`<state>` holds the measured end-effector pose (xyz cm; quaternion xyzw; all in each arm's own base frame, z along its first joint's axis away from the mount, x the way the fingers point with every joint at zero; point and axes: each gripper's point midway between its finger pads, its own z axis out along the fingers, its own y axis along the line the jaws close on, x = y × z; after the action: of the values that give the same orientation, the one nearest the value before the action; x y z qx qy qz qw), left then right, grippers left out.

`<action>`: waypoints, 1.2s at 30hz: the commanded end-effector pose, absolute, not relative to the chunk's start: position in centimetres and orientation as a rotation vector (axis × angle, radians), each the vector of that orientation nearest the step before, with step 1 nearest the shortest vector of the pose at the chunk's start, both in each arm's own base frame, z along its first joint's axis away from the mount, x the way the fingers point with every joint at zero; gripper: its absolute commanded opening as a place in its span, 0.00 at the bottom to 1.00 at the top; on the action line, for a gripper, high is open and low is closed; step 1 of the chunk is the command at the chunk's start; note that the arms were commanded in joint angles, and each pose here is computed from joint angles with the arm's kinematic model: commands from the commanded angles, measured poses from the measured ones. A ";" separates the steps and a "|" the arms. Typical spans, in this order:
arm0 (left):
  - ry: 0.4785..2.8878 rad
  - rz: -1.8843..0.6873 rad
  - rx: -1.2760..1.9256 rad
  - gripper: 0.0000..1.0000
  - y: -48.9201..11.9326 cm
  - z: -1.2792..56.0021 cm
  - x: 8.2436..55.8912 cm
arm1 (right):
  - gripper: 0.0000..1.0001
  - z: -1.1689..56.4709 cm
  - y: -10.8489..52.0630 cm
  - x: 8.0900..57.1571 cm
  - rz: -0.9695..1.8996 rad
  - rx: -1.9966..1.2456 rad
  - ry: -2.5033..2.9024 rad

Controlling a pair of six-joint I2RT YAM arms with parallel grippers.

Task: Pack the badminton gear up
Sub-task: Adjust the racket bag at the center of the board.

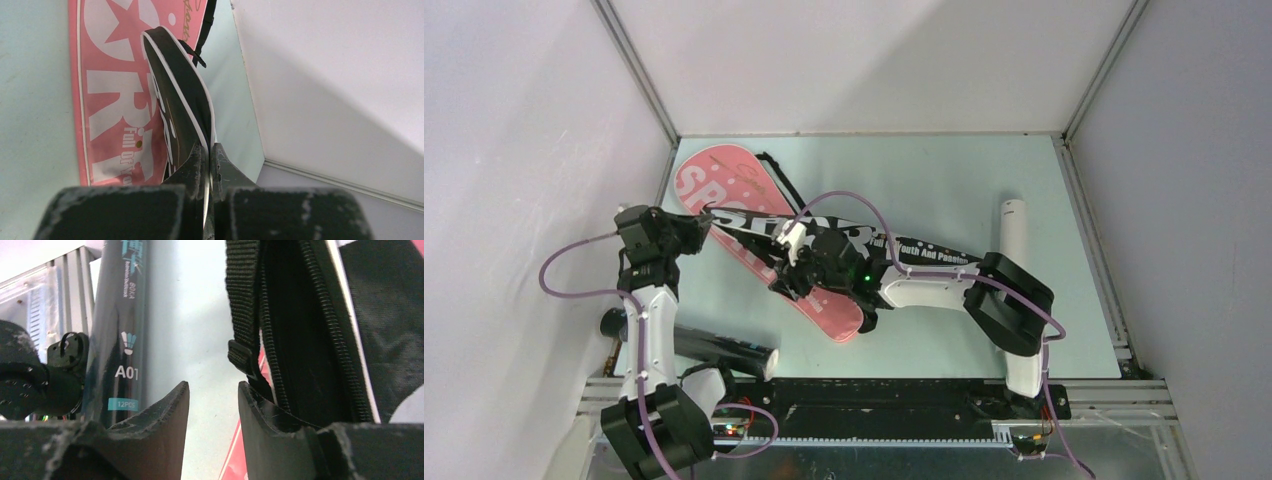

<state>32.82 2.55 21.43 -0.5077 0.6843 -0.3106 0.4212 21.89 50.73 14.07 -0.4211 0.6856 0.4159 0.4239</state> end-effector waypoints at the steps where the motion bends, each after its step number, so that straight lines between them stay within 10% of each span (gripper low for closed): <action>1: 1.594 -0.823 -1.179 0.00 2.7 25.7 33.5 | 0.42 15.7 51.0 24.0 0.978 -0.926 1.678; 28: 1.589 -0.782 -1.174 0.00 3.3 26.1 33.8 | 0.44 7.2 42.5 26.1 0.469 -1.065 1.802; 32: 1.585 -0.773 -1.173 0.00 3.4 26.2 33.7 | 0.36 6.7 41.9 26.3 0.446 -1.058 1.804; 36: 1.586 -0.764 -1.172 0.00 3.5 26.2 33.6 | 0.03 7.4 41.3 26.5 0.424 -1.047 1.769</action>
<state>32.83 2.89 21.57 -0.5162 0.6773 -0.3058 0.4258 24.73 42.17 4.91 -0.4531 0.7438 0.1972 0.4501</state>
